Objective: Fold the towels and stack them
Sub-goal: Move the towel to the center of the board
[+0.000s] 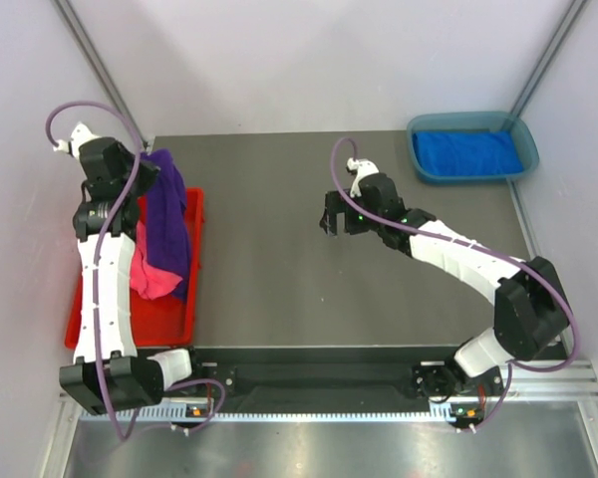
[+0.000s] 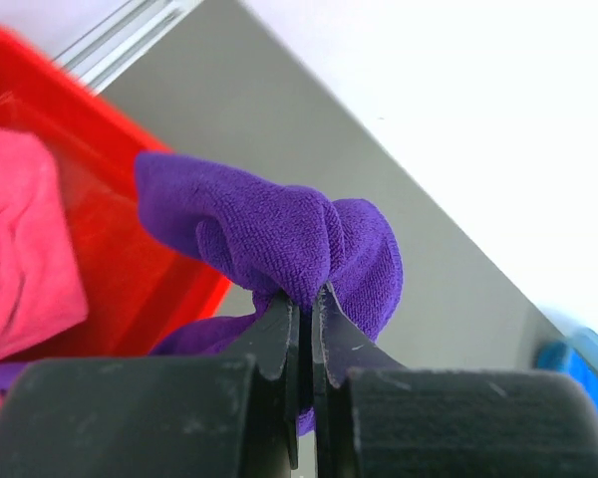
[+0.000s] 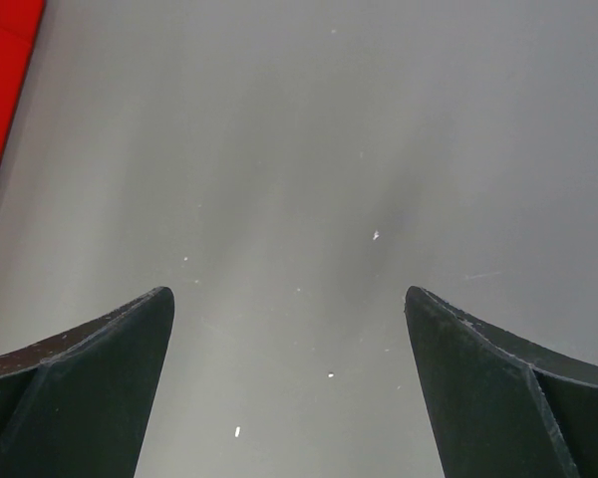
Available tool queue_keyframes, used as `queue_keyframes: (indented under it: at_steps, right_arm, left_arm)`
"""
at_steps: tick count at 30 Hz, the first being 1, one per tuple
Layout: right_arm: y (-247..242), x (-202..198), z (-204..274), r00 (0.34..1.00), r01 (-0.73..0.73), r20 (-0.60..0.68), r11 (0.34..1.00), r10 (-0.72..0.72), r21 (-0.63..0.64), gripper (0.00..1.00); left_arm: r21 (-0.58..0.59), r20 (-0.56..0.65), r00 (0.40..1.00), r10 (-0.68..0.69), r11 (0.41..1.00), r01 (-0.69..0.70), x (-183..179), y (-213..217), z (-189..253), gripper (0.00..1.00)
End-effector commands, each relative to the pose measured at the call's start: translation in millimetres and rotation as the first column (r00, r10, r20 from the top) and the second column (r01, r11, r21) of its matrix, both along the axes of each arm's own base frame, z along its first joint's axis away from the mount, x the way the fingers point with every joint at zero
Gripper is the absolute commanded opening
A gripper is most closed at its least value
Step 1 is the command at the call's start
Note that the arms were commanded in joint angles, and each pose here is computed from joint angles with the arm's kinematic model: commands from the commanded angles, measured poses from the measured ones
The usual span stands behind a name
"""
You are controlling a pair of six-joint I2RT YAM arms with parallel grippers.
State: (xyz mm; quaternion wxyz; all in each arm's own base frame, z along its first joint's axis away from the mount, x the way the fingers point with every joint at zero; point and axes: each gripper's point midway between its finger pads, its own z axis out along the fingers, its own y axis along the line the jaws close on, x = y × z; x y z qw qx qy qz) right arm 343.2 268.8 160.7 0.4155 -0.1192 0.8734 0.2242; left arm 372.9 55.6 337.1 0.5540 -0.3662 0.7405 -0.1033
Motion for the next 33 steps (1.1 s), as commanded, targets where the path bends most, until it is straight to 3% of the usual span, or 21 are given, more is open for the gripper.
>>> queue_keyframes:
  at_steps: [1, 7, 11, 17, 21, 25, 27, 28, 30, 31, 33]
  right_arm:
    - [2, 6, 41, 0.995, 0.022, 0.099, 0.999, -0.025, 0.033, 0.98]
    - [-7, 10, 63, 0.985, 0.072, 0.154, 0.996, -0.078, 0.045, 0.98]
    - [-25, 17, 77, 0.969, 0.146, 0.199, 0.989, -0.147, 0.024, 1.00]
    - [-73, 39, 88, 0.937, 0.286, 0.206, 0.958, -0.282, 0.013, 1.00]
    - [-114, 48, 88, 0.917, 0.358, 0.167, 0.932, -0.362, 0.054, 1.00]
    - [-151, 51, 83, 0.884, 0.438, 0.130, 0.893, -0.449, 0.104, 1.00]
    - [-166, 47, 77, 0.868, 0.470, 0.119, 0.875, -0.481, 0.114, 1.00]
    - [-169, 48, 77, 0.863, 0.477, 0.121, 0.870, -0.491, 0.127, 1.00]
    - [-173, 44, 66, 0.862, 0.484, 0.107, 0.868, -0.495, 0.116, 1.00]
    - [-173, 43, 61, 0.864, 0.483, 0.102, 0.869, -0.494, 0.109, 1.00]
    - [-172, 41, 47, 0.869, 0.481, 0.081, 0.872, -0.488, 0.096, 1.00]
  left_arm:
    - [0.070, 0.247, 0.964, -0.094, 0.994, 0.078, -4, -19, 91, 0.00]
    - [0.122, 0.292, 0.948, -0.130, 0.988, 0.098, -2, -37, 126, 0.00]
    - [0.140, 0.329, 0.916, -0.231, 0.971, 0.195, 0, -68, 149, 0.00]
    - [0.191, 0.262, 0.851, -0.455, 0.889, 0.417, 10, -170, 131, 0.00]
    - [0.178, 0.191, 0.788, -0.586, 0.810, 0.559, 17, -239, 94, 0.00]
    - [0.154, 0.049, 0.693, -0.720, 0.691, 0.707, 5, -323, 16, 0.00]
    - [0.111, -0.009, 0.613, -0.790, 0.609, 0.785, -22, -367, -22, 0.00]
    - [0.087, -0.052, 0.544, -0.838, 0.539, 0.838, -47, -393, -58, 0.00]
    - [0.045, -0.110, 0.495, -0.862, 0.494, 0.869, -74, -412, -98, 0.00]
    - [0.016, -0.150, 0.426, -0.892, 0.429, 0.903, -105, -425, -130, 0.00]
    - [-0.034, -0.158, 0.360, -0.919, 0.370, 0.928, -139, -436, -154, 0.00]
